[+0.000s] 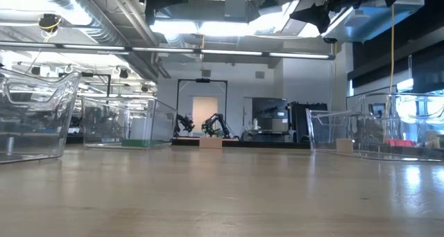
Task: Sort & place blocks by color
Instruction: Put the green block into the top left transparent bin
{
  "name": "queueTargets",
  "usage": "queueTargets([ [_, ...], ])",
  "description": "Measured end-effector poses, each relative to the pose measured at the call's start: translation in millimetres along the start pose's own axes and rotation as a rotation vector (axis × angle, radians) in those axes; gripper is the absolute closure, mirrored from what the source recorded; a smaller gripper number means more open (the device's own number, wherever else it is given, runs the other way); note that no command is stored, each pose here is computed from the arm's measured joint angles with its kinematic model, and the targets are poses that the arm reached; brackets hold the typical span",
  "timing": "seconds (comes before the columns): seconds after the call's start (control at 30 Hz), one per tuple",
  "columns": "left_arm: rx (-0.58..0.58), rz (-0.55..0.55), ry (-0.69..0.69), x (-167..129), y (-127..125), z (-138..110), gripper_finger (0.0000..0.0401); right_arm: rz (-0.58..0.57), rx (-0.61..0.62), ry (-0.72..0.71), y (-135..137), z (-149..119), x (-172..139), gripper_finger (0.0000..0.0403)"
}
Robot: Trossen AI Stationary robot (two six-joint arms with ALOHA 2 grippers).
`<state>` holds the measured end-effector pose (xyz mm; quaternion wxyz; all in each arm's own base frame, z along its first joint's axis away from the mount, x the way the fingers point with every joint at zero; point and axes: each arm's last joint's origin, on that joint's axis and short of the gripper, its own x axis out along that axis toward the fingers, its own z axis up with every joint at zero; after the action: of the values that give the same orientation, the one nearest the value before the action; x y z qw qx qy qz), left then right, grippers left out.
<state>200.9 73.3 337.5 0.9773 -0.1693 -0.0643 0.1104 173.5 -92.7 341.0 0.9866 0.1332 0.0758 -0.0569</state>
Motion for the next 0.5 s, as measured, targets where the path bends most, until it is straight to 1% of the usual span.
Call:
queueTargets([
  [0.13, -0.020, 0.014, 0.023, 0.0, 0.1, 2.3, 0.0319, 0.000, 0.000, 0.000, 0.0, 0.0, 0.0, 0.0084],
  [0.23, -0.015, 0.097, 0.137, -2.6, 0.2, 19.1, 0.0319, 0.000, -0.001, 0.000, 0.0, 0.0, 0.0, 0.0084],
  [0.27, -0.003, 0.152, 0.188, -4.3, 0.7, 27.6, 0.0319, 0.000, -0.001, 0.000, 0.0, 0.0, 0.0, 0.0084],
  [0.3, 0.005, 0.229, 0.251, -5.5, 2.6, 35.0, 0.0319, 0.000, -0.001, 0.000, 0.0, 0.0, 0.0, 0.0084],
  [0.37, 0.007, 0.413, 0.400, -7.4, 10.2, 42.8, 0.0319, 0.000, -0.001, 0.000, 0.0, 0.0, 0.0, 0.0084],
  [0.43, -0.034, 0.575, 0.566, -9.0, 22.6, 41.0, 0.0319, -0.001, 0.000, 0.000, 0.0, 0.0, 0.0, 0.0084],
  [0.5, -0.104, 0.694, 0.706, -10.9, 38.1, 32.4, 0.0319, -0.003, 0.003, 0.005, -0.2, -0.5, 0.0, 0.0084],
])
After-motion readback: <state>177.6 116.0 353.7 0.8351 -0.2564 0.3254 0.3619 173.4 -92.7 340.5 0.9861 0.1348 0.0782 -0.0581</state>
